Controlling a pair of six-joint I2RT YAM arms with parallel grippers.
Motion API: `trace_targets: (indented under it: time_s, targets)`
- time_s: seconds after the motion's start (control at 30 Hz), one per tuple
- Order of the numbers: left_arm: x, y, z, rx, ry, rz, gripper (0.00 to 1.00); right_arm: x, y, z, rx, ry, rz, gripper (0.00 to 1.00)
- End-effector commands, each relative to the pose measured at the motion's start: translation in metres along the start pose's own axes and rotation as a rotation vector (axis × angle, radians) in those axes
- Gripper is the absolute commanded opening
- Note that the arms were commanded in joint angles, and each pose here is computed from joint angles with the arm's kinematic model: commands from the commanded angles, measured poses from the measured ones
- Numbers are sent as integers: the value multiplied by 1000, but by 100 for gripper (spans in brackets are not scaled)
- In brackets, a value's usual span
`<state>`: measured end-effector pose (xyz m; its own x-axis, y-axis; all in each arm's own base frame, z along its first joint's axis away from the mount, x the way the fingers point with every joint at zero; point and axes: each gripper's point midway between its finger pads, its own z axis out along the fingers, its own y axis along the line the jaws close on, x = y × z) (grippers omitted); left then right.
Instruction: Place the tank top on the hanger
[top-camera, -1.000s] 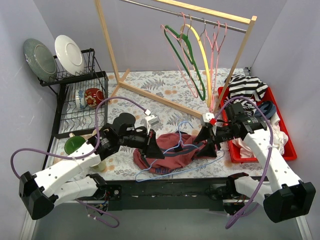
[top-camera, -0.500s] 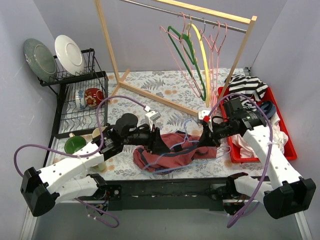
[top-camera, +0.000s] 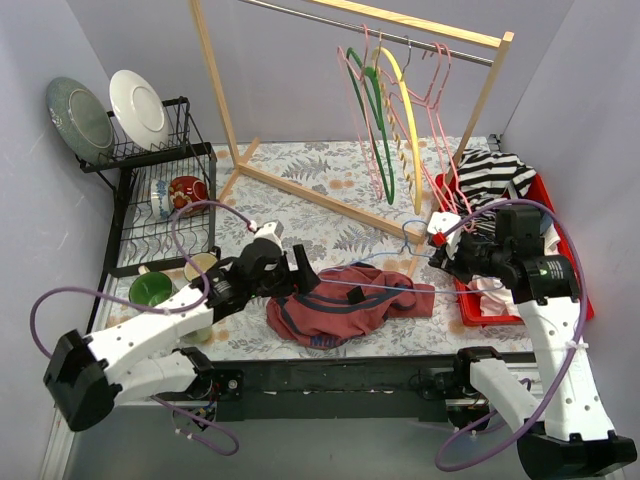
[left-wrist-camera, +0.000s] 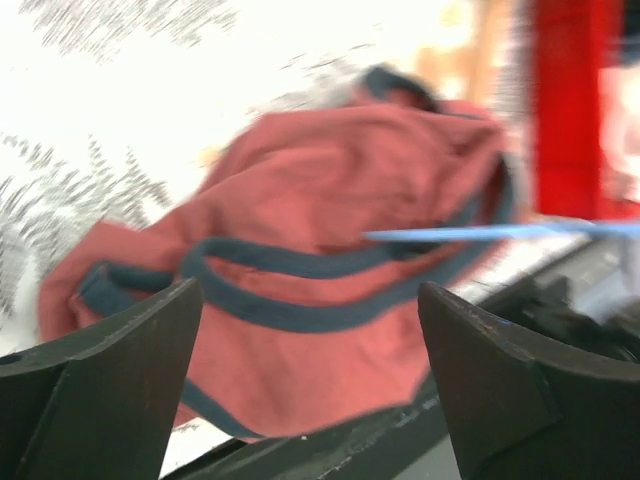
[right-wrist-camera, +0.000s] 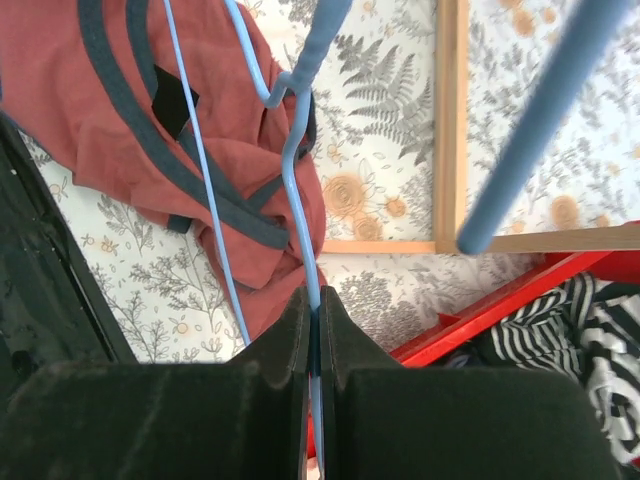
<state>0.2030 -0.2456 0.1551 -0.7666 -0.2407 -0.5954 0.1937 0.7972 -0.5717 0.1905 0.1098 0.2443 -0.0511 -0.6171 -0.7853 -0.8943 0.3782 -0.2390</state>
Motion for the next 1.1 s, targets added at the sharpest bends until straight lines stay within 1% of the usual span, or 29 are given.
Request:
trace_targets:
  time_s: [0.0, 0.07, 0.1, 0.13, 0.2, 0.27, 0.33, 0.5, 0.6, 0.63, 0.67, 0.73, 0.77, 0.83, 0.87, 0.97, 1.0, 1.07]
  targets:
    - [7, 28, 19, -213, 45, -99, 84, 5, 0, 11, -21, -19, 45, 1]
    - [11, 26, 25, -216, 75, -98, 83, 7, 2, 14, -36, -21, 58, 1]
    - [11, 24, 27, -215, 81, -99, 74, 6, 3, 15, -43, -25, 62, 1]
    - [11, 23, 27, -216, 85, -97, 74, 8, 4, 16, -46, -25, 66, 1]
    - [11, 23, 29, -222, 95, -92, 67, 10, 5, 20, -58, -24, 74, 1]
    - [13, 27, 28, -246, 108, -86, 65, 13, 6, 22, -64, -20, 81, 1]
    - [20, 33, 29, -272, 137, -72, 59, 13, 6, 22, -64, -24, 82, 1]
    - [35, 45, 32, -318, 197, -57, 57, 10, 3, 22, -62, -28, 81, 1]
    - [36, 52, 33, -344, 189, -51, 56, 9, 3, 21, -65, -29, 78, 1]
    - [36, 53, 33, -348, 189, -48, 54, 9, 3, 21, -65, -30, 78, 1]
    - [35, 53, 34, -350, 185, -48, 47, 9, 5, 22, -74, -32, 79, 1]
    - [34, 53, 35, -351, 184, -43, 40, 10, 6, 23, -82, -33, 82, 1]
    - [36, 54, 36, -354, 189, -42, 33, 11, 6, 24, -87, -31, 84, 1]
    - [37, 54, 36, -351, 198, -39, 29, 13, 7, 25, -92, -27, 88, 1]
    - [37, 54, 36, -349, 199, -41, 24, 13, 7, 25, -91, -27, 87, 1]
    - [39, 54, 34, -348, 205, -35, 7, 14, 7, 26, -94, -26, 86, 1]
    - [36, 52, 33, -340, 196, -35, 0, 13, 7, 26, -95, -27, 81, 1]
    - [31, 50, 28, -339, 182, -34, 0, 15, 7, 26, -97, -20, 82, 1]
